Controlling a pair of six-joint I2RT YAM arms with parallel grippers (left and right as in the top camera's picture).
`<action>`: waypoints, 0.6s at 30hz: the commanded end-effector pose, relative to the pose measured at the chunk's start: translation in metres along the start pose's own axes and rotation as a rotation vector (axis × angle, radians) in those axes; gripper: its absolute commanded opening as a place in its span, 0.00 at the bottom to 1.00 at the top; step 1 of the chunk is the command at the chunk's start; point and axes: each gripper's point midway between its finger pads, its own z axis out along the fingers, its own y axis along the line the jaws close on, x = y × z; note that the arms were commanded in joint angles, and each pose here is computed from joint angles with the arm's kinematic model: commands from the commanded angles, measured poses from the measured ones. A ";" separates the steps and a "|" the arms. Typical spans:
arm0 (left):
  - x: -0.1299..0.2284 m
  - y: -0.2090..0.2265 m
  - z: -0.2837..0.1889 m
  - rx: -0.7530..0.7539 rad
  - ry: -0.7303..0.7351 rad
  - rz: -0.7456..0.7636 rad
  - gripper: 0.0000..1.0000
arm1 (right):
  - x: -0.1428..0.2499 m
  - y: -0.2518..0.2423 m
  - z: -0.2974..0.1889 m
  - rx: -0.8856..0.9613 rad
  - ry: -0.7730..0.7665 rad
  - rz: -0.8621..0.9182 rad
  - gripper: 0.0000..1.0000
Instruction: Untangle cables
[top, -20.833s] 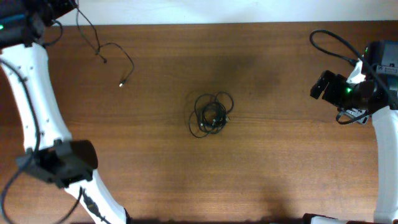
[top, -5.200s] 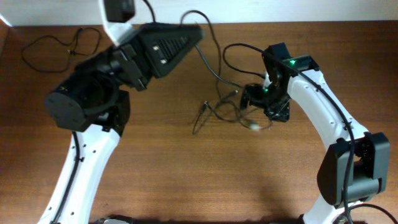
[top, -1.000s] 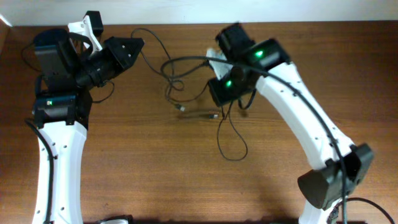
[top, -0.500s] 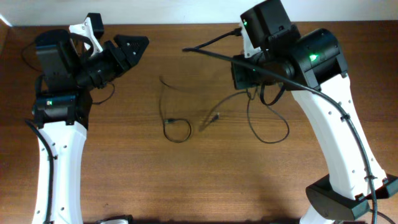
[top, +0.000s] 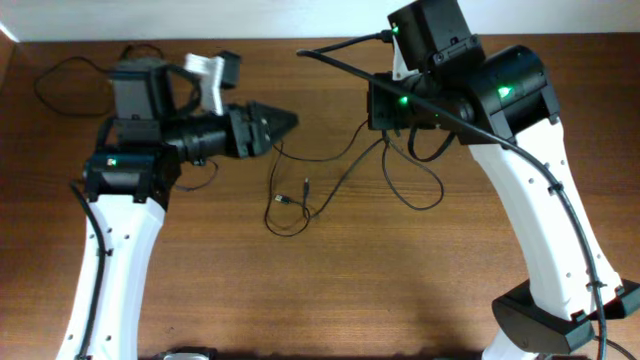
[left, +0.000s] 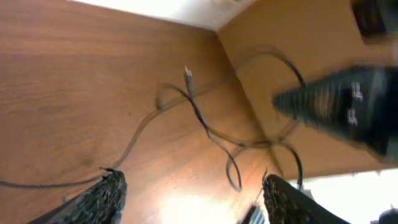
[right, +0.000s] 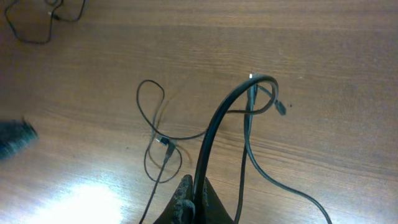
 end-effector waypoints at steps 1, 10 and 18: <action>0.021 -0.050 0.004 0.238 0.052 0.378 0.73 | -0.012 -0.020 -0.009 -0.003 -0.026 0.093 0.04; 0.053 -0.072 0.043 0.206 0.148 0.609 0.75 | -0.006 -0.008 -0.011 -0.137 0.041 0.118 0.04; 0.057 -0.074 0.061 0.142 0.159 0.753 0.74 | 0.000 0.002 -0.013 -0.197 0.078 0.117 0.04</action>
